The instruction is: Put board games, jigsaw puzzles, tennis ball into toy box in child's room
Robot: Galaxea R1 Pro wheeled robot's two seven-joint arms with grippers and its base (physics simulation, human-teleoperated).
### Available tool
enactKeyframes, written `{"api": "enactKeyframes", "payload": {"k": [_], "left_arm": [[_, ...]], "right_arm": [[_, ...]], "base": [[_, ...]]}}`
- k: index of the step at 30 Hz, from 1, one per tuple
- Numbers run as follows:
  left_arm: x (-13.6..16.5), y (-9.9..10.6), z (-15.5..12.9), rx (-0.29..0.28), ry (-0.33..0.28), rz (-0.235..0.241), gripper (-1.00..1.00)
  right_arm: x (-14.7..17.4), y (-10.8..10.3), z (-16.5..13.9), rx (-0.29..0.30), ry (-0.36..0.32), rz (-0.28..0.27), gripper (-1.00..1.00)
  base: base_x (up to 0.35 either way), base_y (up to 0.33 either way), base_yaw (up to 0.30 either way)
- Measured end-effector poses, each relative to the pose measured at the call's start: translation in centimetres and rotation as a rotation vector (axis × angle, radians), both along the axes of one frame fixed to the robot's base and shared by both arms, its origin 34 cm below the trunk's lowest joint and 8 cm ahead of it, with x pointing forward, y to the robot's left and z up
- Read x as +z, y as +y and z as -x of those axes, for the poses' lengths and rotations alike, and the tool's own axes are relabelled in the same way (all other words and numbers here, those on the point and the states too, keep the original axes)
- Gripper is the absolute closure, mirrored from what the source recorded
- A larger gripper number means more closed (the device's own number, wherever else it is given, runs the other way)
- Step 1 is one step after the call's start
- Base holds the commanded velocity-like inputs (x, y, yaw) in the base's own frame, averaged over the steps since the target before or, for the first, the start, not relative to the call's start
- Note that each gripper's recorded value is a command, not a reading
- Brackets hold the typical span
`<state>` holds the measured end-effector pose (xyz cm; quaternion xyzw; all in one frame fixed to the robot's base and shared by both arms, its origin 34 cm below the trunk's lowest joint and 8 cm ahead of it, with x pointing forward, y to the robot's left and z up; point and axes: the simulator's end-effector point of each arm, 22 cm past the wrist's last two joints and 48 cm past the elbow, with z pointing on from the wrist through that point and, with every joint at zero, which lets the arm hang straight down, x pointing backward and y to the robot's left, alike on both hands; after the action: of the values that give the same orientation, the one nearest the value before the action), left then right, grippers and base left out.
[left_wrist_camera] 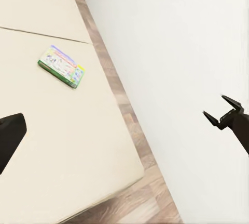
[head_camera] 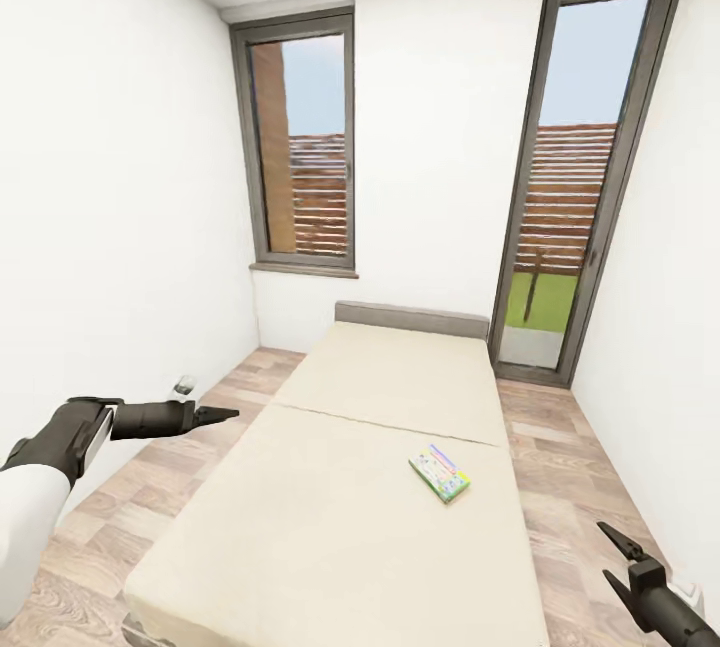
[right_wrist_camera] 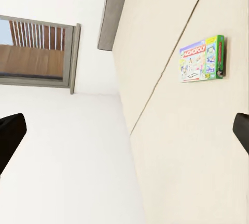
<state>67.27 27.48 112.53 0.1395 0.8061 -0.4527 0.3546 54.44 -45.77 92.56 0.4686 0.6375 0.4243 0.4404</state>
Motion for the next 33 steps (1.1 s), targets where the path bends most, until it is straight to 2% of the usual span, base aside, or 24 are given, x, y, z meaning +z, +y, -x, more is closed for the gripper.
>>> {"api": "enactKeyframes", "payload": {"k": [25, 33], "left_arm": [[0.00, 0.00, 0.00, 0.000, 0.000, 0.000, -1.00], [-0.05, 0.00, 0.02, -0.001, 0.001, -0.002, -1.00]], "right_arm": [[-0.09, 0.01, 0.04, 0.000, 0.002, 0.000, -1.00], [-0.04, 0.01, 0.00, 0.001, 0.001, 0.001, -1.00]], "base": [[0.000, -0.008, -0.278], [0.000, -0.164, -0.084]]}}
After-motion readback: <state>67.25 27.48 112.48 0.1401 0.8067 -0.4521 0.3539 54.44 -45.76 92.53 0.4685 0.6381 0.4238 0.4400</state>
